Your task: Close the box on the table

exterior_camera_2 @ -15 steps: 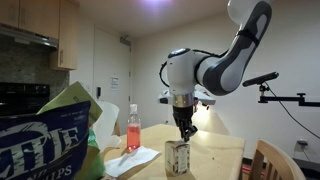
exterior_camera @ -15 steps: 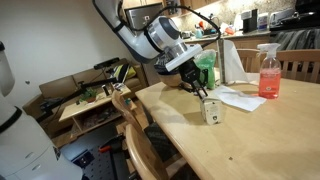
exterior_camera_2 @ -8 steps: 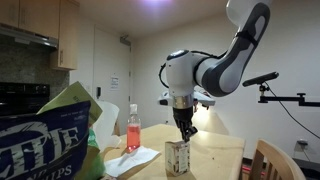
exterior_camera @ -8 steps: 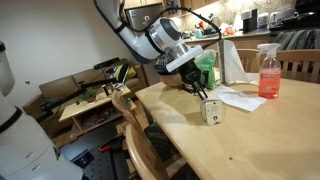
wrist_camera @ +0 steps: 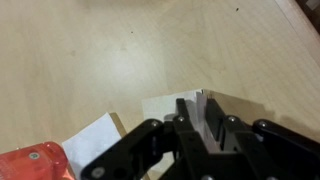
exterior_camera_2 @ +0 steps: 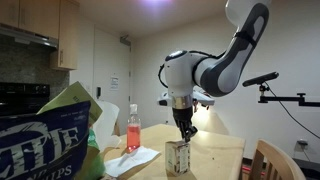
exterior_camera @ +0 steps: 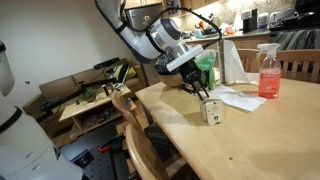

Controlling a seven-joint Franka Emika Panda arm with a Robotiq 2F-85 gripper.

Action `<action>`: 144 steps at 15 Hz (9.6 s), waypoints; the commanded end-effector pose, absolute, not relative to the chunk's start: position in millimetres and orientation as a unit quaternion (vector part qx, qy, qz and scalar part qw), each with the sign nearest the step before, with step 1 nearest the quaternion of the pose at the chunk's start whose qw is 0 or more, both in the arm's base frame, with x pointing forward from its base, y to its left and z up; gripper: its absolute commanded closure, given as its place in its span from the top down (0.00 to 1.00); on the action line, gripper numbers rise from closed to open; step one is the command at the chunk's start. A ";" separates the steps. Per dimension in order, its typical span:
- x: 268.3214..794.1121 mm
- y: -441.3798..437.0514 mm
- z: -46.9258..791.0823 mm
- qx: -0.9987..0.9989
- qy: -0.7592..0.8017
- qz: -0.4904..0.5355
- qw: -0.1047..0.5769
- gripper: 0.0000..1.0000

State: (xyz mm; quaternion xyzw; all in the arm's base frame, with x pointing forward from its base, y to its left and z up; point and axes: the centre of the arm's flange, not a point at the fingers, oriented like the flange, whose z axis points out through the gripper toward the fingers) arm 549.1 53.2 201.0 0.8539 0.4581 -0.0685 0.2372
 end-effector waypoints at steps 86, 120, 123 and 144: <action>576.2 76.4 180.4 0.810 0.478 -0.156 0.302 0.30; 592.5 105.7 175.9 0.764 0.507 -0.175 0.358 0.42; 592.2 105.5 174.7 0.765 0.507 -0.176 0.357 0.38; 591.2 101.6 168.4 0.764 0.506 -0.188 0.353 0.28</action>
